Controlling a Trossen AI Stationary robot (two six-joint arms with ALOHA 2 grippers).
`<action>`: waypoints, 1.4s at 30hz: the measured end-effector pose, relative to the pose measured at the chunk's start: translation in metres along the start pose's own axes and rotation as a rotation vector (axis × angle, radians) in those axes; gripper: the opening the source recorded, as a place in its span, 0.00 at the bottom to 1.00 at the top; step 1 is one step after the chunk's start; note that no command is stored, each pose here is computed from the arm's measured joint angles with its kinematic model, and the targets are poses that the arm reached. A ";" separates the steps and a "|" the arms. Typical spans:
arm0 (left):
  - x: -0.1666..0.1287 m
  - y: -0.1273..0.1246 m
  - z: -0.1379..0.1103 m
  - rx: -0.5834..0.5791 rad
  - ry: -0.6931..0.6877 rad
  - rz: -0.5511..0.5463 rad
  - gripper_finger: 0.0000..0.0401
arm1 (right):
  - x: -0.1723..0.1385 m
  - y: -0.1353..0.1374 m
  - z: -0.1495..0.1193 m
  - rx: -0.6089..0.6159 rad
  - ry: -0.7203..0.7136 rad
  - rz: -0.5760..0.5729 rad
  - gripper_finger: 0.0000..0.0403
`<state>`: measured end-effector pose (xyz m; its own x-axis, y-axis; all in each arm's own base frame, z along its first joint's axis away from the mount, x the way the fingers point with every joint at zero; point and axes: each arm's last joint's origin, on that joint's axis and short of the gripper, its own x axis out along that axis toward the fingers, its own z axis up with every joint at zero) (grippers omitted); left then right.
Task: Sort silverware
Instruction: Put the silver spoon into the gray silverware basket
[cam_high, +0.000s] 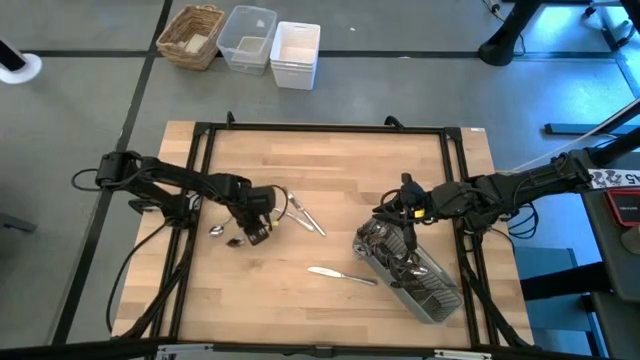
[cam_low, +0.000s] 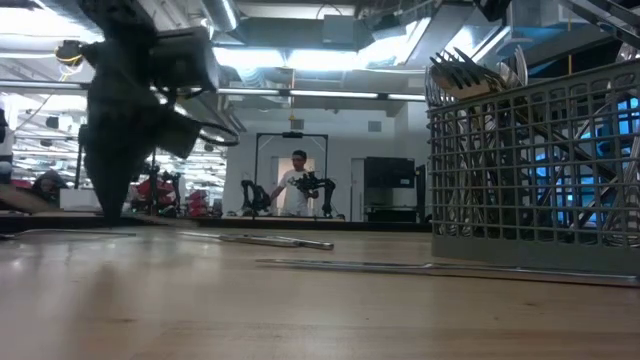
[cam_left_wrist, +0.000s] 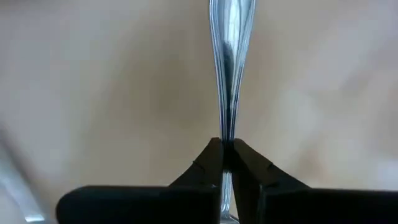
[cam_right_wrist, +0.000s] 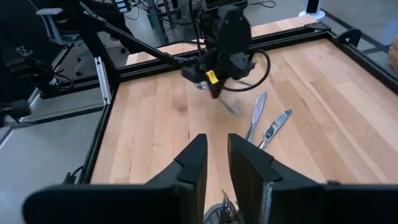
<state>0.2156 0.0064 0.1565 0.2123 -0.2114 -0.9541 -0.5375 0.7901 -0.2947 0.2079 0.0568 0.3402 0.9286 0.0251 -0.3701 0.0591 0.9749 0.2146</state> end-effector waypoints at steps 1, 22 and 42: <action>-0.002 -0.004 0.002 0.003 0.018 -0.050 0.02 | 0.000 0.000 0.000 -0.007 0.001 0.000 0.17; -0.105 -0.121 0.068 -0.561 -0.136 -1.216 0.02 | -0.022 -0.007 0.001 -0.095 -0.013 -0.041 0.17; -0.040 -0.238 0.170 -0.950 0.266 -1.451 0.03 | -0.045 -0.017 -0.007 -0.185 0.049 -0.110 0.17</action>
<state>0.4736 -0.0748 0.2740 0.8344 -0.5350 0.1323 -0.3200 -0.6657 -0.6741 0.1627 0.0401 0.3470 0.9009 -0.0777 -0.4271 0.0871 0.9962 0.0024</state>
